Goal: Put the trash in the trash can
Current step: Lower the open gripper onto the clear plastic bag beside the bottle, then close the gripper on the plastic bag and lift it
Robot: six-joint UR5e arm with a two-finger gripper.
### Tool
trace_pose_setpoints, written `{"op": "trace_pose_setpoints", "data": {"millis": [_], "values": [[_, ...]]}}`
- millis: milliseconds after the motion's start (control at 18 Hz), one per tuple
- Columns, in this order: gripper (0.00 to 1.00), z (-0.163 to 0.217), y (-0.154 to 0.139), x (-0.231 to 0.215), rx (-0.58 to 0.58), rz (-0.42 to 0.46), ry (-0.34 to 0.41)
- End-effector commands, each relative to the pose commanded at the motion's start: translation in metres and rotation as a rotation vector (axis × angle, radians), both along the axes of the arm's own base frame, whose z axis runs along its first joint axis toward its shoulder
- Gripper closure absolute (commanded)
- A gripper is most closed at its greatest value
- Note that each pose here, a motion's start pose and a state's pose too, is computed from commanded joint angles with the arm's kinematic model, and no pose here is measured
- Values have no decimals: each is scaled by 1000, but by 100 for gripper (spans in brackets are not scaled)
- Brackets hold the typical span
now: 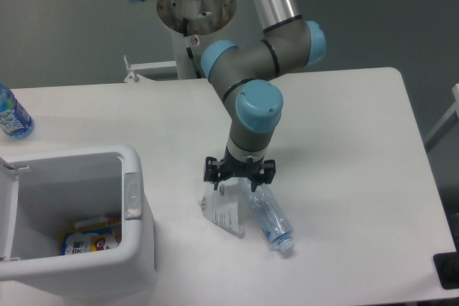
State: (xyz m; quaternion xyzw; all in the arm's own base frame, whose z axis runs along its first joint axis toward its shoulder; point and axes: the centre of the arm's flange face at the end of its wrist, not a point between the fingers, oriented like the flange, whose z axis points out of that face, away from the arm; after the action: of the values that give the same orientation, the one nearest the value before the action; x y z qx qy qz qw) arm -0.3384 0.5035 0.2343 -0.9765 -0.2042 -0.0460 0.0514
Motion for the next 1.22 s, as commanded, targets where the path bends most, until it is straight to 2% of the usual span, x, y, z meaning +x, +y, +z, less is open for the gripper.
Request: {"op": "trace_pose_setpoints", "data": {"millis": [222, 278, 778, 1222], "values": [[94, 3, 1, 2, 1, -2, 3], [99, 3, 1, 2, 2, -2, 4], [100, 21, 3, 1, 27, -2, 14], [100, 63, 1, -16, 148, 28, 6]]}}
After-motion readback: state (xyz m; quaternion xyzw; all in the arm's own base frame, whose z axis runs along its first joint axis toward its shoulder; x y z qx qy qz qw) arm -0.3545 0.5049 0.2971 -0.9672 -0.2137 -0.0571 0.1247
